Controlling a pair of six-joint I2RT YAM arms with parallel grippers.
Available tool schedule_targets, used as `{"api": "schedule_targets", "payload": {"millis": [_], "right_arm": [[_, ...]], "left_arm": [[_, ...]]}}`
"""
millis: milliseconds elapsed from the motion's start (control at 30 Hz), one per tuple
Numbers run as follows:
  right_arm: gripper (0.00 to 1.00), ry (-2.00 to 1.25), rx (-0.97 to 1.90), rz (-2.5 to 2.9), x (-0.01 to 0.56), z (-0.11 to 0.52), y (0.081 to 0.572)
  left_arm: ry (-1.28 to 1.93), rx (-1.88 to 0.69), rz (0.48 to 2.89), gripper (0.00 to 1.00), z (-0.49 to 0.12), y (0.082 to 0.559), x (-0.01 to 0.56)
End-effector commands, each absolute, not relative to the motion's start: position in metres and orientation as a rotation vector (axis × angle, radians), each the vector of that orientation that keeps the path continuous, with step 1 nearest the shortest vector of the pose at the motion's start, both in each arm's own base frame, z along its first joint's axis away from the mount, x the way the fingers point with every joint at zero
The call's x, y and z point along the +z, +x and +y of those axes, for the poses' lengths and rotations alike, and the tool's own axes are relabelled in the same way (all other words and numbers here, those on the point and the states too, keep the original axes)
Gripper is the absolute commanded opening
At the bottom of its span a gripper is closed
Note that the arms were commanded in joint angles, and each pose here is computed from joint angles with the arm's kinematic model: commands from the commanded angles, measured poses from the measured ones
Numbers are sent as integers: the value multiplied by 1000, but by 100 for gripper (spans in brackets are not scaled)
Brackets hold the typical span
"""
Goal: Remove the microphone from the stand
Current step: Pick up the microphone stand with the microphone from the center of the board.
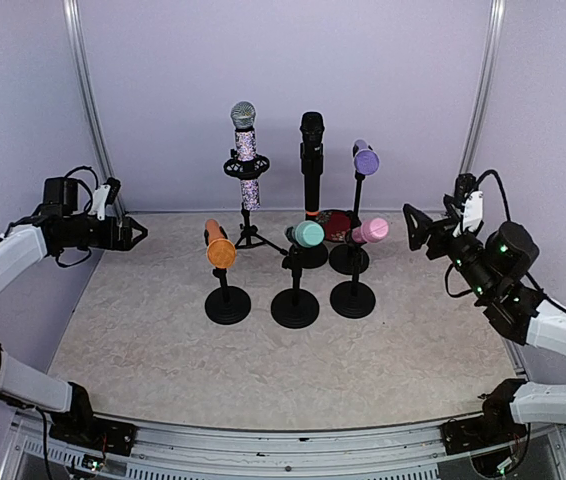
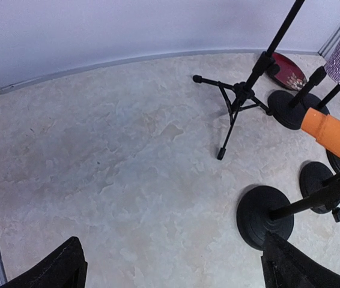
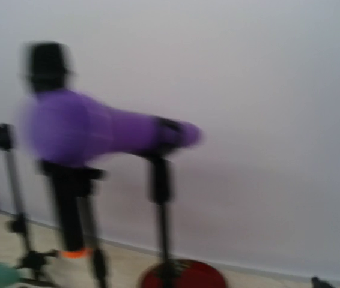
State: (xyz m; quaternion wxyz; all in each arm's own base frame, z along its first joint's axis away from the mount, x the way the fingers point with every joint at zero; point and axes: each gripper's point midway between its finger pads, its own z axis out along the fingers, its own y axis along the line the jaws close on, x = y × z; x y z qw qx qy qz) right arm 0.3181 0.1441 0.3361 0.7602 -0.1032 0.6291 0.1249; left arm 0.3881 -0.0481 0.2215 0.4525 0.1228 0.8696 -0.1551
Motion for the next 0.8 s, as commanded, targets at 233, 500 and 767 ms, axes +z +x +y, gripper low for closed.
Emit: {"api": "schedule_targets", "payload": {"millis": [233,500,767], "right_arm": [[98,-319,131,1558,300,189,229],[97,-434,141,1584,291,233,210],[93,-680,375,1492,297,346,199]], "left_arm": [[467,-489,2207,99,-66,369,221],[583,-522,2165,99,-86,351,226],[741,-549,2141,99,-125,336,221]]}}
